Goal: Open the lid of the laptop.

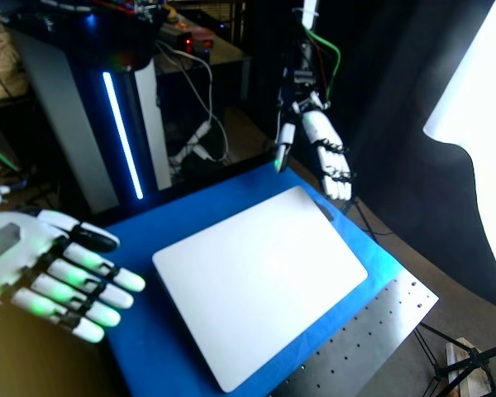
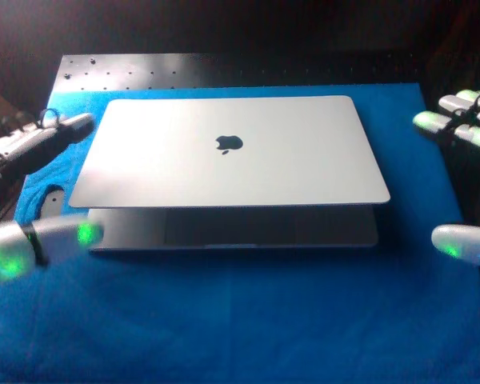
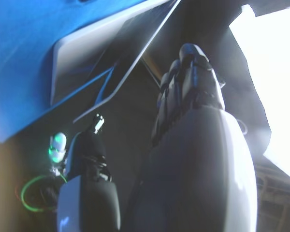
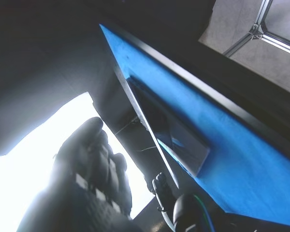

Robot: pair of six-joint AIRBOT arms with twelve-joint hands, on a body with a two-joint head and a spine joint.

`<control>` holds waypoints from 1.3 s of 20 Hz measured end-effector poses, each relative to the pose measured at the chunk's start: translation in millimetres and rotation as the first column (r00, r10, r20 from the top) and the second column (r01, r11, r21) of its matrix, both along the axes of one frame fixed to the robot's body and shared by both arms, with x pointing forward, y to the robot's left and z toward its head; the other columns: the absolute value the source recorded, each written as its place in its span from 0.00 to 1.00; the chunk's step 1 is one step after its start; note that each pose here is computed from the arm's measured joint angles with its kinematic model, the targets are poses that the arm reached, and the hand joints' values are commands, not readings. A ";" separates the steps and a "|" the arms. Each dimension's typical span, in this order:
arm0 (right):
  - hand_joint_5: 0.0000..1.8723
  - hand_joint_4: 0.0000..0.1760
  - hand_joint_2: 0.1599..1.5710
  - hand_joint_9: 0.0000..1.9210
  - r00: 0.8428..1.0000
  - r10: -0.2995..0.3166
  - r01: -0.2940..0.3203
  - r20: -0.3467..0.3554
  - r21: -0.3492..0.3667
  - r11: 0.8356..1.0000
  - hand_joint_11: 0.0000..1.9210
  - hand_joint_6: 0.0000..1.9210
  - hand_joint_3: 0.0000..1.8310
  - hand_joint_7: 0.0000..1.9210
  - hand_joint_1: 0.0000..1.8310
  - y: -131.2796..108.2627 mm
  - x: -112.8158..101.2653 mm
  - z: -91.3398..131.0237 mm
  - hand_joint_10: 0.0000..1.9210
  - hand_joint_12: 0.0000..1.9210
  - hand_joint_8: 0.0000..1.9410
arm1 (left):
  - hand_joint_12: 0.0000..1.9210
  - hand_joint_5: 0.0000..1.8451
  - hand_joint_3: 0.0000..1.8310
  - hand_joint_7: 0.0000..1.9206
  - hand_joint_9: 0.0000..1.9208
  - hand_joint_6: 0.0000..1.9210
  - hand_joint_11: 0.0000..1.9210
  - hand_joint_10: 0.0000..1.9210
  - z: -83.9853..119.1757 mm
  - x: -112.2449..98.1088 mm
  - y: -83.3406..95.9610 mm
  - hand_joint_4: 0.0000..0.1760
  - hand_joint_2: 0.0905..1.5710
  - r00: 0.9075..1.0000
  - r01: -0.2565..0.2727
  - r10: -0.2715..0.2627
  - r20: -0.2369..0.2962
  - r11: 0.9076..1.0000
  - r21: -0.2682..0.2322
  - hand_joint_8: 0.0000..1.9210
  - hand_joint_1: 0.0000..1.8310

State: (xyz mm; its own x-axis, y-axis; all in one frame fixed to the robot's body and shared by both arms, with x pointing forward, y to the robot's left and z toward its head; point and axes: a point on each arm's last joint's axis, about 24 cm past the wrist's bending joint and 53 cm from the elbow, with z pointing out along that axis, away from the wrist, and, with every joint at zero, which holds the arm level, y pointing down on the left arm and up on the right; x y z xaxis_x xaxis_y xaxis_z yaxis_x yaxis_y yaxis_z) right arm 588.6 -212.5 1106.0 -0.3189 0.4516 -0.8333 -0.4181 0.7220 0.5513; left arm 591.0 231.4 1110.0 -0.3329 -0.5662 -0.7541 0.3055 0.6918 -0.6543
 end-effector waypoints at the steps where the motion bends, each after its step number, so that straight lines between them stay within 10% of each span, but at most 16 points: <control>1: 0.06 0.93 0.71 0.02 1.000 0.001 -0.001 0.001 -0.001 1.000 0.01 0.00 0.00 0.04 0.00 0.2 -0.1 0.0 0.00 0.06 0.00 | 0.00 0.04 0.00 0.00 0.00 0.00 0.00 0.00 2.3 0.0 -0.3 0.92 0.73 1.000 0.001 -0.001 0.008 1.000 -0.006 0.00 0.00; 4: 0.04 0.93 0.70 0.00 1.000 0.002 -0.002 -0.003 0.001 1.000 0.00 0.00 0.00 0.01 0.00 1.2 -0.5 -1.5 0.00 0.00 0.00 | 0.00 0.02 0.00 0.00 0.00 0.00 0.00 0.00 -0.6 1.9 0.9 1.00 0.73 1.000 -0.018 0.018 0.003 0.999 -0.034 0.00 0.00; 8: 0.03 0.60 0.72 0.00 0.999 0.014 -0.015 -0.030 -0.024 1.000 0.00 0.00 0.01 0.00 0.00 2.9 -0.9 -12.6 0.00 0.00 0.00 | 0.00 0.03 0.00 0.00 0.00 0.00 0.00 0.00 -1.8 1.1 -0.2 1.00 0.72 1.000 -0.014 0.014 0.000 0.999 -0.035 0.00 0.01; 9: 0.02 0.35 0.73 0.00 0.999 0.008 -0.010 -0.053 -0.037 0.999 0.00 0.00 0.01 0.00 0.00 1.5 0.0 -19.8 0.00 0.00 0.00 | 0.00 0.02 0.00 0.00 0.00 0.00 0.00 0.00 -2.2 0.5 -0.3 1.00 0.72 1.000 -0.014 0.014 0.001 0.999 -0.037 0.00 0.00; 16: 0.01 0.00 0.72 0.00 0.988 0.018 -0.034 -0.152 -0.102 0.994 0.00 0.00 0.00 0.00 0.00 2.9 -4.4 -52.8 0.00 0.00 0.00 | 0.00 0.02 0.00 0.00 0.00 0.00 0.00 0.00 -5.6 -1.2 0.5 0.99 0.73 1.000 -0.016 0.015 -0.013 0.999 -0.048 0.00 0.00; 26: 0.00 0.00 0.73 0.00 0.969 0.068 -0.105 -0.237 -0.147 0.983 0.00 0.00 0.00 0.00 0.00 18.4 -17.9 -82.0 0.00 0.00 0.00 | 0.00 0.00 0.00 0.00 0.00 0.00 0.00 0.00 -13.6 -4.2 -3.3 1.00 0.72 0.999 -0.012 0.010 -0.033 0.998 -0.056 0.00 0.00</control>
State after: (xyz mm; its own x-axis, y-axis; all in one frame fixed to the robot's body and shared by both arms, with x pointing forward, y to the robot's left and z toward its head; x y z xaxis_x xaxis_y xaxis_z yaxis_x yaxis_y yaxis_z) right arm 570.7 -194.1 1024.0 -0.5421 0.2828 -0.7913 -0.3582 0.7741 0.5220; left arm 586.8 228.1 1096.4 -0.3502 -0.6112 -0.7098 0.2758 0.6569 -0.7017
